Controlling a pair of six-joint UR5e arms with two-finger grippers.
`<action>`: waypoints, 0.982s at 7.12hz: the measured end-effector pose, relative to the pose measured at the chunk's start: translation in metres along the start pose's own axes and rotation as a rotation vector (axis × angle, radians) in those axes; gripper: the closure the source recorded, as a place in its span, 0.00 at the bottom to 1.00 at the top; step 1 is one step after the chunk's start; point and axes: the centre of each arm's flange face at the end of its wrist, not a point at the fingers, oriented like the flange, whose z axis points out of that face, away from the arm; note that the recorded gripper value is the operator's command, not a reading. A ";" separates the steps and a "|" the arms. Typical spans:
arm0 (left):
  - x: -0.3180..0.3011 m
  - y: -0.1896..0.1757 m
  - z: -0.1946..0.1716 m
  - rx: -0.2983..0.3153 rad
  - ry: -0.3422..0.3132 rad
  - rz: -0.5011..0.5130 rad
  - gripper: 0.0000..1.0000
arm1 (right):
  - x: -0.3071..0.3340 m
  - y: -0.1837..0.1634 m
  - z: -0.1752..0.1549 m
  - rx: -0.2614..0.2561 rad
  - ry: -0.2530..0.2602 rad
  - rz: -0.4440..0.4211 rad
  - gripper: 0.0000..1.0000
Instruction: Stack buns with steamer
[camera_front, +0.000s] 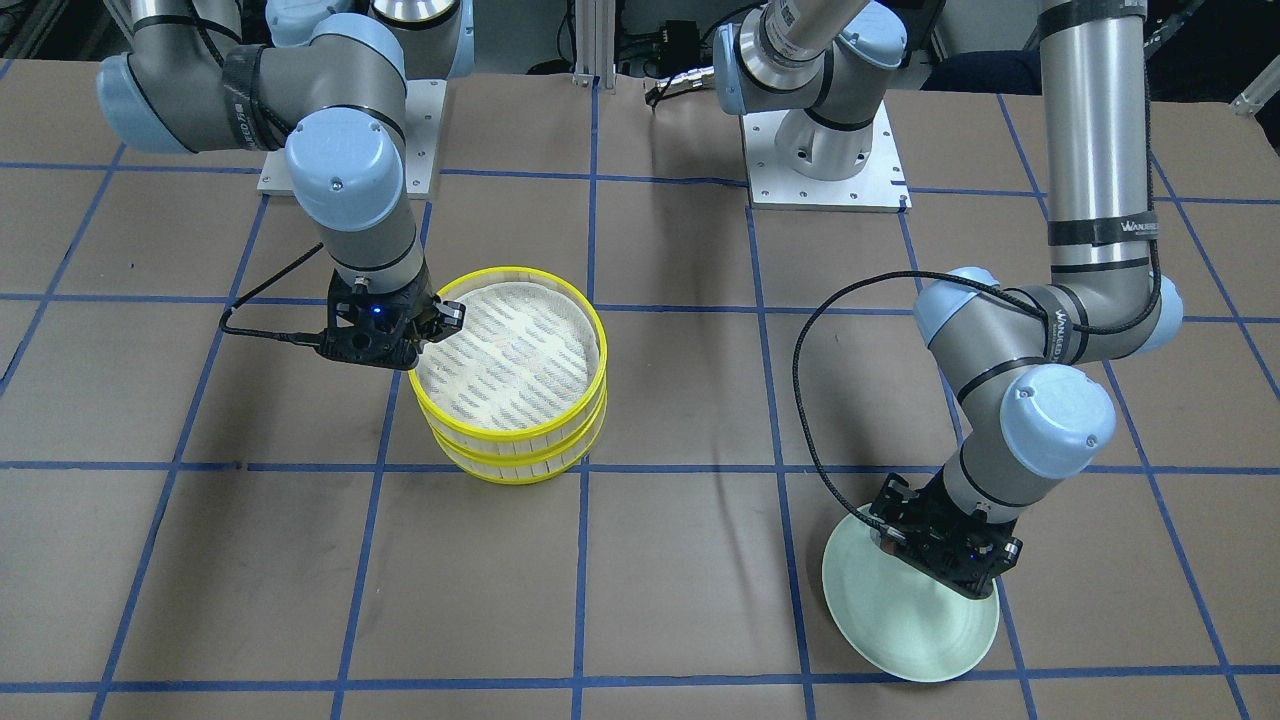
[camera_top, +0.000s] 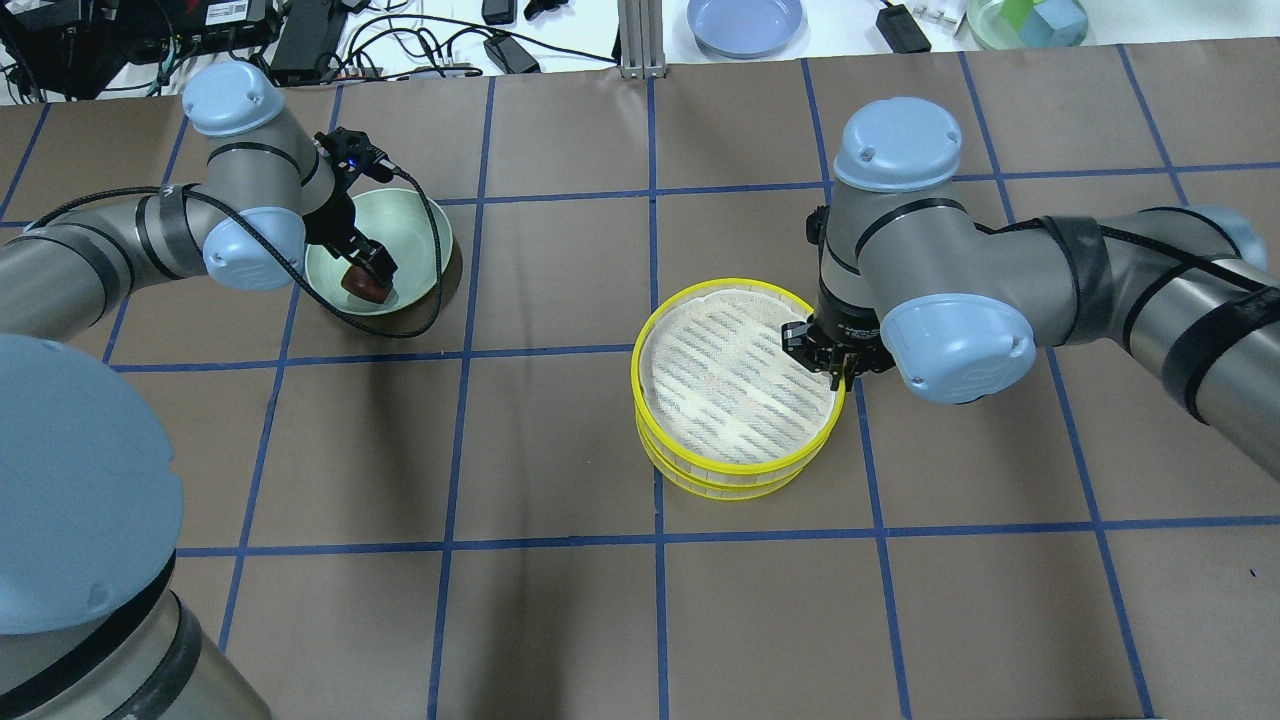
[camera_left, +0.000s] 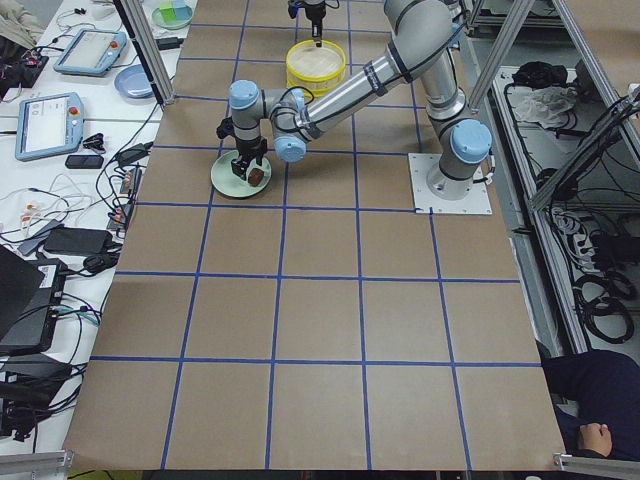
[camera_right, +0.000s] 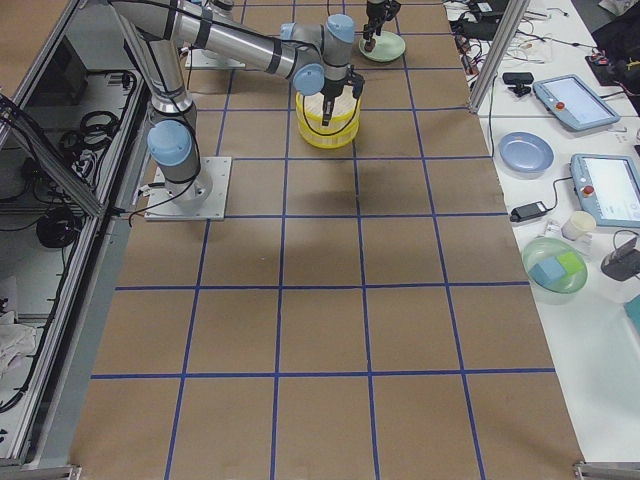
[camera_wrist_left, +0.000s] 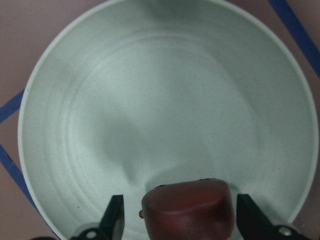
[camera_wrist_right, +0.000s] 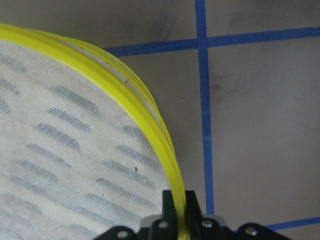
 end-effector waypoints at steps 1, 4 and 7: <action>-0.002 0.001 0.003 -0.003 0.002 0.007 1.00 | -0.001 -0.001 0.002 0.001 0.001 -0.001 1.00; -0.017 0.004 -0.010 0.026 -0.008 -0.030 1.00 | -0.003 -0.004 0.008 -0.007 0.006 -0.005 0.23; -0.007 -0.017 -0.055 0.109 -0.009 -0.185 1.00 | -0.003 -0.010 -0.004 0.018 0.004 0.003 0.00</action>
